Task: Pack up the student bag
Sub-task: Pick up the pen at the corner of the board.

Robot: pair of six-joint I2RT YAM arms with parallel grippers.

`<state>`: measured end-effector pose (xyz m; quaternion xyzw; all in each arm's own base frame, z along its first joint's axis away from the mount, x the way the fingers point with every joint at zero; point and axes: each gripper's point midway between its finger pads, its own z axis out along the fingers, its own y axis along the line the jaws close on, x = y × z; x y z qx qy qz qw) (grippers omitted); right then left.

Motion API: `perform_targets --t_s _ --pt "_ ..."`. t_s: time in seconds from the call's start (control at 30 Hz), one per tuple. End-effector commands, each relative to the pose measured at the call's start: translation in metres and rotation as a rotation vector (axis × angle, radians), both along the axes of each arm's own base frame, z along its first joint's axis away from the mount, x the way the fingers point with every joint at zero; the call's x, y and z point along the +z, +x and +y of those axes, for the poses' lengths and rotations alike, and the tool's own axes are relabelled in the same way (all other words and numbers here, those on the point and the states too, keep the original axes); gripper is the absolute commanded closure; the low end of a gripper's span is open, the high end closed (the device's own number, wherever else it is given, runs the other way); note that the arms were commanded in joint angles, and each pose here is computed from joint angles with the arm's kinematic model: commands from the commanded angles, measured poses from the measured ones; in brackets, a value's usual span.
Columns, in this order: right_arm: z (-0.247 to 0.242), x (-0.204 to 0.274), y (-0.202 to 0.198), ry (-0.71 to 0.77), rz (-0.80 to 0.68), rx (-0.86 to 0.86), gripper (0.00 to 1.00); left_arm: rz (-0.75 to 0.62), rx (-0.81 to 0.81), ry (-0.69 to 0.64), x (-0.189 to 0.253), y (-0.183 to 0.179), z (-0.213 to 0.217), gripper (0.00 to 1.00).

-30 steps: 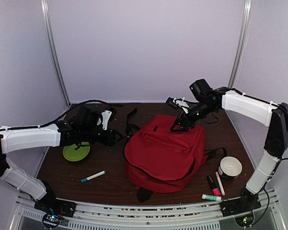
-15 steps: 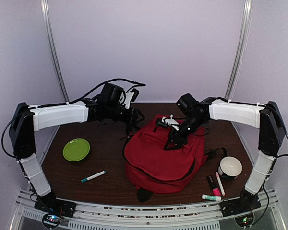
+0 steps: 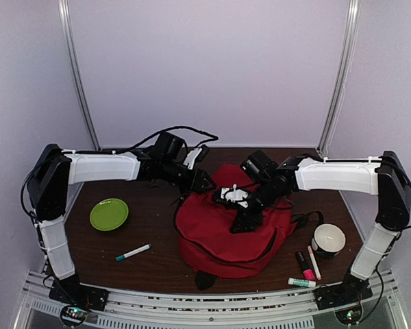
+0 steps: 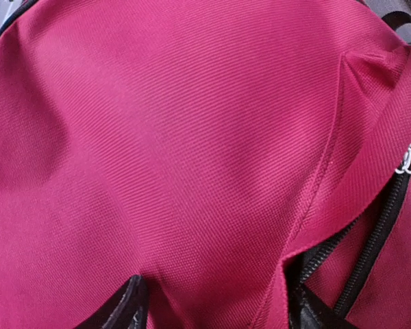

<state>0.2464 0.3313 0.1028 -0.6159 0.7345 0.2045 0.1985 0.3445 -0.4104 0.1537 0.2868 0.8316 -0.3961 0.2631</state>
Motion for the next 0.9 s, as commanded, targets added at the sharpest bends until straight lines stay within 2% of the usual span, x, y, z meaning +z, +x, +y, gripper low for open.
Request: perform_targets --t_s 0.0,0.1,0.17,0.27,0.47,0.53,0.6,0.73,0.87 --pt "-0.039 -0.028 0.027 -0.174 -0.1 -0.231 0.31 -0.076 0.168 0.153 0.013 -0.005 0.056 0.54" --pt "-0.051 -0.014 0.042 -0.184 -0.158 -0.301 0.3 -0.101 0.294 0.324 0.006 -0.021 0.113 0.51" --pt "-0.05 0.001 0.039 -0.134 -0.118 -0.281 0.29 -0.073 0.346 0.417 -0.007 -0.041 0.147 0.5" --pt "-0.042 0.027 0.026 -0.037 -0.064 -0.212 0.29 -0.001 0.37 0.535 -0.034 -0.077 0.187 0.5" --pt "-0.03 0.076 -0.009 0.117 0.009 -0.057 0.28 0.149 0.359 0.674 -0.074 -0.15 0.243 0.49" --pt "-0.031 0.088 -0.008 0.153 0.03 -0.064 0.28 0.125 0.345 0.687 -0.07 -0.161 0.243 0.48" --pt "-0.034 0.095 -0.001 0.174 0.039 -0.097 0.29 0.157 0.335 0.682 -0.071 -0.166 0.238 0.48" --pt "-0.048 0.102 0.033 0.193 0.019 -0.225 0.31 0.269 0.315 0.808 -0.096 -0.181 0.25 0.48" --pt "-0.059 0.098 0.052 0.163 -0.025 -0.274 0.32 0.284 0.279 0.861 -0.11 -0.178 0.247 0.5"
